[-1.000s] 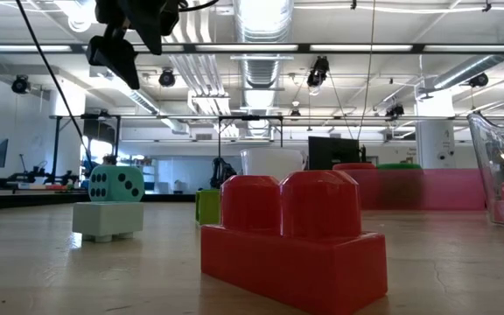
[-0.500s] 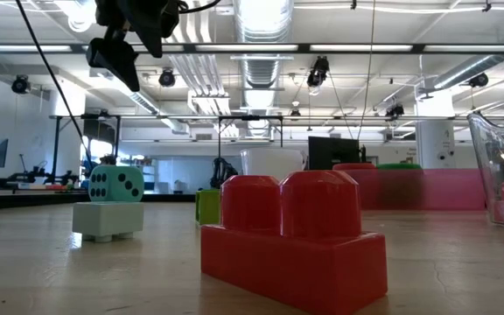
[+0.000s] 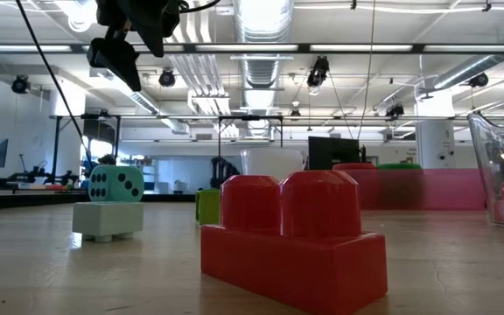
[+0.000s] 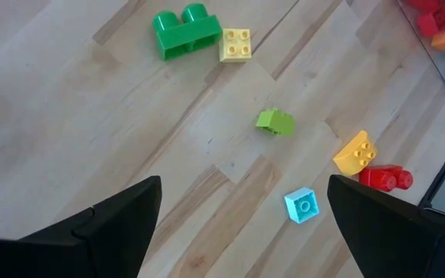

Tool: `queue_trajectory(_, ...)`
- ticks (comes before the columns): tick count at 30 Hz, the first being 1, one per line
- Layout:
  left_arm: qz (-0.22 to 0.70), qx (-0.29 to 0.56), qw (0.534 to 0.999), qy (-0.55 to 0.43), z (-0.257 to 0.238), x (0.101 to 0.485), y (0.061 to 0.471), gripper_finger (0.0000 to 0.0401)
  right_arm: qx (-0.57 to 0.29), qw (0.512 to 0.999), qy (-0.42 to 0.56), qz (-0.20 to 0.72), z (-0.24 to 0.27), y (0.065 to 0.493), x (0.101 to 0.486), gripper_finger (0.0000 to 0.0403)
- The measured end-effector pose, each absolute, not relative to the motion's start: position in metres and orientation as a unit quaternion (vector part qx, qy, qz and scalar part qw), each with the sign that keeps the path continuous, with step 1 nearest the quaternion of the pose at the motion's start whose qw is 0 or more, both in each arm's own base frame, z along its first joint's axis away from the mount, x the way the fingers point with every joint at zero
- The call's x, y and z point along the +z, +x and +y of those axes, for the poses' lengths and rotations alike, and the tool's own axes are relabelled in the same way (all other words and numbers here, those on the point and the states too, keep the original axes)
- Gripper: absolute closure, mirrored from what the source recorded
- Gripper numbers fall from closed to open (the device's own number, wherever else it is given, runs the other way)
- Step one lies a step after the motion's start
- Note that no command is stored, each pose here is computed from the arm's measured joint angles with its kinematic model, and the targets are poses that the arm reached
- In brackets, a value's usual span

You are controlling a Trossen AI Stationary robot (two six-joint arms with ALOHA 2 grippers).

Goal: Pick & Place Toys
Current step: Put the light green game piece into the transparent bin

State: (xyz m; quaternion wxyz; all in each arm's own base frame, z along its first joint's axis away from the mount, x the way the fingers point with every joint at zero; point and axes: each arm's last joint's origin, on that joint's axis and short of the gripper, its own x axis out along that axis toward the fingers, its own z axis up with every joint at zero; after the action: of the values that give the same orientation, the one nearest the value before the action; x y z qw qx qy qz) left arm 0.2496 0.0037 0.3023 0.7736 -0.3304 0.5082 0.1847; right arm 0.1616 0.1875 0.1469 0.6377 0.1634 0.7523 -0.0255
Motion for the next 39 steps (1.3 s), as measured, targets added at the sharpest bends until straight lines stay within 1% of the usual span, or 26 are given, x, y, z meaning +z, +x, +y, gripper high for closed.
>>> queue_trajectory(20, 0.508, 0.186, 0.773, -0.332, 0.004, 0.302, 0.25, 0.003, -0.022, 0.637, 0.156, 0.754, 0.188, 0.162, 0.145, 0.0273)
queue_trajectory(22, 0.508, 0.186, 0.773, -0.332, 0.004, 0.302, 0.25, 0.003, -0.023, 0.638, 0.157, 0.754, 0.188, 0.162, 0.146, 0.0245)
queue_trajectory(27, 0.507, 0.193, 0.767, -0.342, 0.004, 0.302, 0.249, 0.003, -0.024, 0.638, 0.159, 0.754, 0.188, 0.162, 0.146, 0.0154)
queue_trajectory(30, 0.519, 0.209, 0.751, -0.352, 0.004, 0.301, 0.246, 0.003, -0.025, 0.634, 0.162, 0.755, 0.189, 0.162, 0.146, 0.0117)
queue_trajectory(35, 0.549, 0.246, 0.71, -0.366, 0.004, 0.297, 0.236, 0.003, -0.031, 0.618, 0.179, 0.765, 0.189, 0.161, 0.147, 0.008)
queue_trajectory(39, 0.573, 0.284, 0.671, -0.374, 0.004, 0.288, 0.228, 0.003, -0.038, 0.616, 0.192, 0.763, 0.19, 0.161, 0.151, 0.0071)
